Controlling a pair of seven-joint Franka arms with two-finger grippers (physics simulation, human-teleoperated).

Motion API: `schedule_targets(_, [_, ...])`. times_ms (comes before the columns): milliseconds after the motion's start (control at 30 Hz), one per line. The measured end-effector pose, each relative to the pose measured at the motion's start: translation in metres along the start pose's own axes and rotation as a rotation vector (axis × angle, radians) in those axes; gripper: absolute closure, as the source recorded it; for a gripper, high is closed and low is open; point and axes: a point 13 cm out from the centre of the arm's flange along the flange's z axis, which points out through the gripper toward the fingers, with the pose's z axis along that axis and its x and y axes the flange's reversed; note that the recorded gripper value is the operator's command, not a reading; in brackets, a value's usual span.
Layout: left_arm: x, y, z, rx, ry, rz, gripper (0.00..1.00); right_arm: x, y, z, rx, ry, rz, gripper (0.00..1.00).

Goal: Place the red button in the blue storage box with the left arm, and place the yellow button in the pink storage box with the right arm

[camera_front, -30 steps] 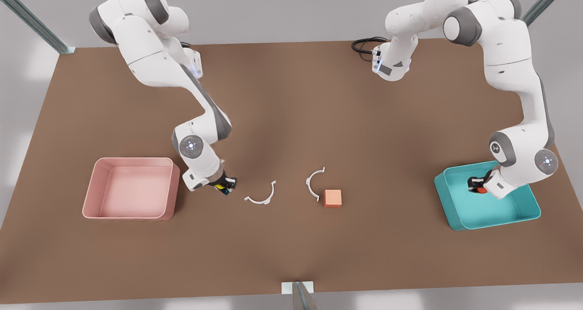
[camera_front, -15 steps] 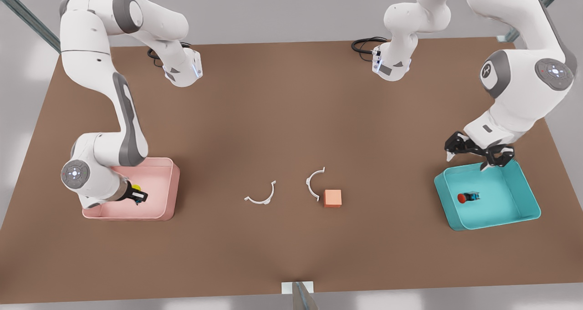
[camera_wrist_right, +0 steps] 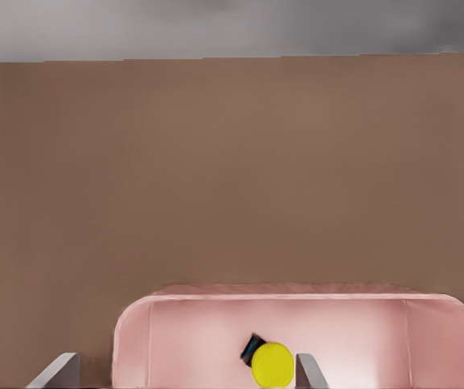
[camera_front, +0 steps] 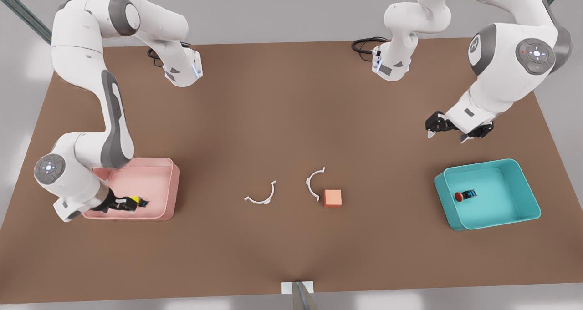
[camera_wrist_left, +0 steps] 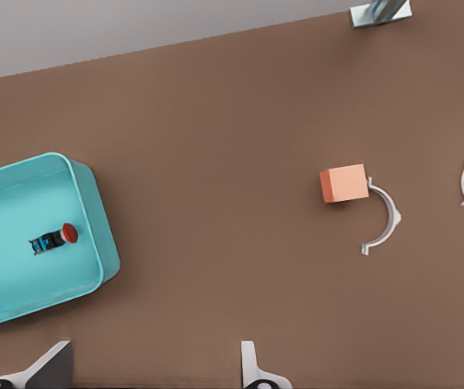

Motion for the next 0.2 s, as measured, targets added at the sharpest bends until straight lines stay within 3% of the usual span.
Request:
schedule_targets(67, [0.001,-0.002,0.001,0.000,0.008,-0.022,0.00,-0.025,0.053,-0.136,-0.007,-0.125,-0.064,0.00])
schedule_targets(200, [0.003,-0.012,0.002,0.000,0.016,-0.048,0.00,0.033,0.049,-0.173,0.006,-0.003,-0.045,0.00])
